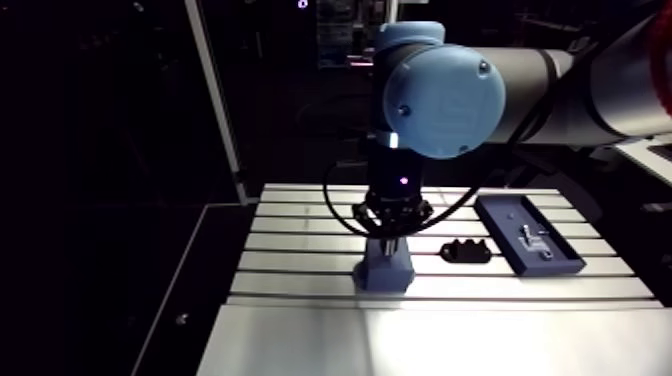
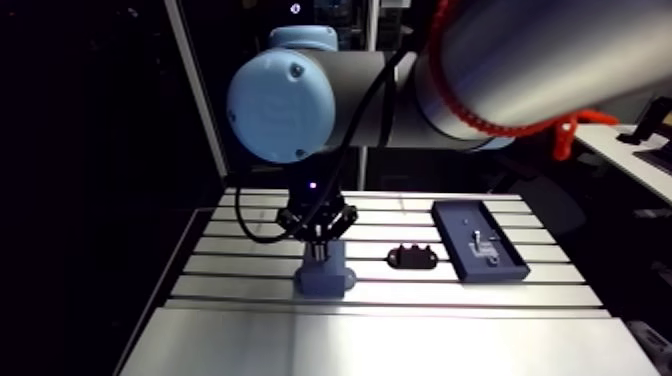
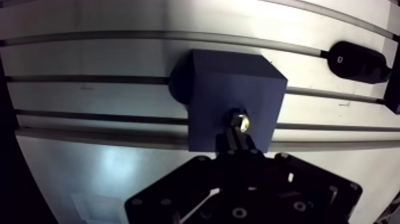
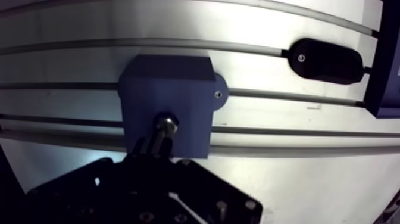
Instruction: Pick up the M10 bolt and insert it into the hex recess until seated.
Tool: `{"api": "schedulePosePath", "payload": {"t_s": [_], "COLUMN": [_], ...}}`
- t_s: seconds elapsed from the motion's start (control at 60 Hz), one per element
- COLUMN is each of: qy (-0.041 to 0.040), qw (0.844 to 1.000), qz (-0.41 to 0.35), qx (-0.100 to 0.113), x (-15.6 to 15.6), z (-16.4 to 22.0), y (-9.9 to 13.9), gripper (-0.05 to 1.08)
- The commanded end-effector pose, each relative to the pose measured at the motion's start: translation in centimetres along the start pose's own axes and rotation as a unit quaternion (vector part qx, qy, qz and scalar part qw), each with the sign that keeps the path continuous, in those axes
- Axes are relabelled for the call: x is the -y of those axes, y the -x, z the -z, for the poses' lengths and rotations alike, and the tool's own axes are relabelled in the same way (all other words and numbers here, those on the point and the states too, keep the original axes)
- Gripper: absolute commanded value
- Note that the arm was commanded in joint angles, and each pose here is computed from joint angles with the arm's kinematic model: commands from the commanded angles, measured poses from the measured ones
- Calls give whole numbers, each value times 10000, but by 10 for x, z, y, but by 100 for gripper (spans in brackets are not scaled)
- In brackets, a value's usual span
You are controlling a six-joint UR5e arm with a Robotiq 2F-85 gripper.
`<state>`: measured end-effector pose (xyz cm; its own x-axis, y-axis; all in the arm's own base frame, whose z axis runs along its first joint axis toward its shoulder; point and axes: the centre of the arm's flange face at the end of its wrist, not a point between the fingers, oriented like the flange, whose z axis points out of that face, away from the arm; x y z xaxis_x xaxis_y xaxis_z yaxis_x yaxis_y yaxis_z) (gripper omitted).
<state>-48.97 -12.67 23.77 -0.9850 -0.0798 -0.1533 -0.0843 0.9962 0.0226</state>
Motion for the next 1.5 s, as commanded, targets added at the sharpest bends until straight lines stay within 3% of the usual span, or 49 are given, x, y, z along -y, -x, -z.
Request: {"api": "schedulePosePath", "payload": {"t_s": [0.017,1.083,1.35,1.5], "qy": [-2,-8,-12,42], "qw": [10000,10000,9999,9999], "qz": [48,61,93,109], "qx": [14,0,-90,-34], "x": [0,-5,-5,-4], "z": [-2,-10,4,7], "y": [-1,-6,-6,-3], "gripper": [108,108,108,107]}}
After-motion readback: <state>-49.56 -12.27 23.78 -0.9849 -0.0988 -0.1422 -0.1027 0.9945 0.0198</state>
